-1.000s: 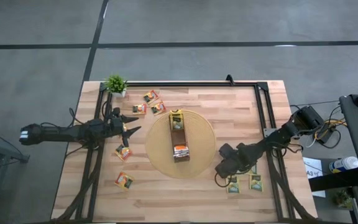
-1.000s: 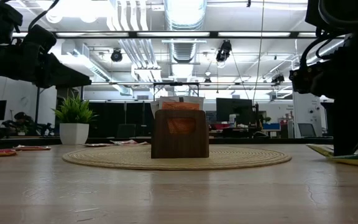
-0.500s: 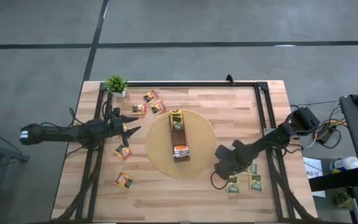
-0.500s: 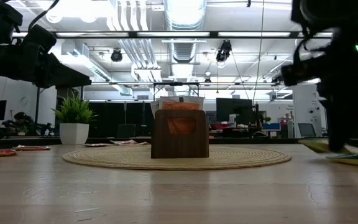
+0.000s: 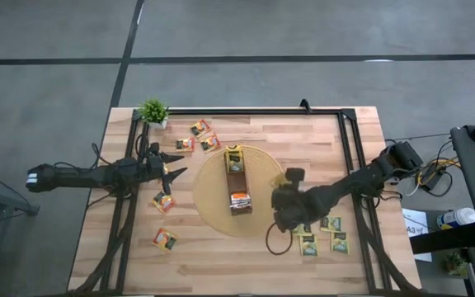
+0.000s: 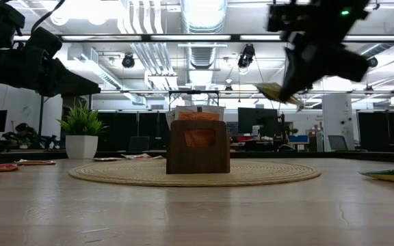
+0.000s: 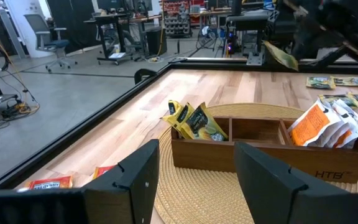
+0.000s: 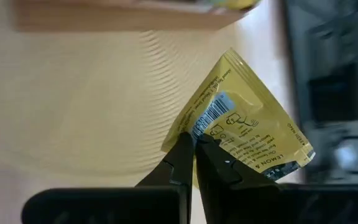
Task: Pick & Place Tea
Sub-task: Put the yellow tea bag into the top section of the wooden organizer
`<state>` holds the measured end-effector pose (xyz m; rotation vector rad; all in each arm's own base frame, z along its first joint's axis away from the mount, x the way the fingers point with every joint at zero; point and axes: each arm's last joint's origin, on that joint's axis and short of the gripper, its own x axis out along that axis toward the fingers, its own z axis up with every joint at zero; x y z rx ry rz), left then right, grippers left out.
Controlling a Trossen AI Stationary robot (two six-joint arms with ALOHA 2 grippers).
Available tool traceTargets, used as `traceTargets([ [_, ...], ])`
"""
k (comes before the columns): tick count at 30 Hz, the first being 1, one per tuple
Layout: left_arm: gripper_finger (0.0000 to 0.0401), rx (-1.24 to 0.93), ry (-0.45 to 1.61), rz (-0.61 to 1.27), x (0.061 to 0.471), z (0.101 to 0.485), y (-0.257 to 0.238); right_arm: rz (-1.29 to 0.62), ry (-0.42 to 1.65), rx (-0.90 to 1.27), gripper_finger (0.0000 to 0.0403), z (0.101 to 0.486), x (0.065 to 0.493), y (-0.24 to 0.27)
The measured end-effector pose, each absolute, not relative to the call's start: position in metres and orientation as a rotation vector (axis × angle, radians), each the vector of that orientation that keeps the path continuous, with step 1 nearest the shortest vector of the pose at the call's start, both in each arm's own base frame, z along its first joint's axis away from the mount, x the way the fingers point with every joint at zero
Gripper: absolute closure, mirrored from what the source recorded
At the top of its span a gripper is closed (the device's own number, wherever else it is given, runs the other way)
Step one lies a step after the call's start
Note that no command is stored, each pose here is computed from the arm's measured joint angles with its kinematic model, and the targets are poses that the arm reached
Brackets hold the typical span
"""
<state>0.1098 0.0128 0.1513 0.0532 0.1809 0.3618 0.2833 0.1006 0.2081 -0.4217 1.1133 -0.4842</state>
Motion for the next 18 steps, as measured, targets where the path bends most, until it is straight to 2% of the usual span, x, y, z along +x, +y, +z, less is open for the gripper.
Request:
traceTargets([
  [12,0.0199,0.053,0.181,0.362,0.110,0.151,0.013,-0.524,1.203,-0.807,0.0392,0.226,0.323,0.042],
  [18,0.0199,0.053,0.181,0.362,0.110,0.151,0.013,-0.485,1.118,-0.884,0.0392,0.232,0.344,0.022],
])
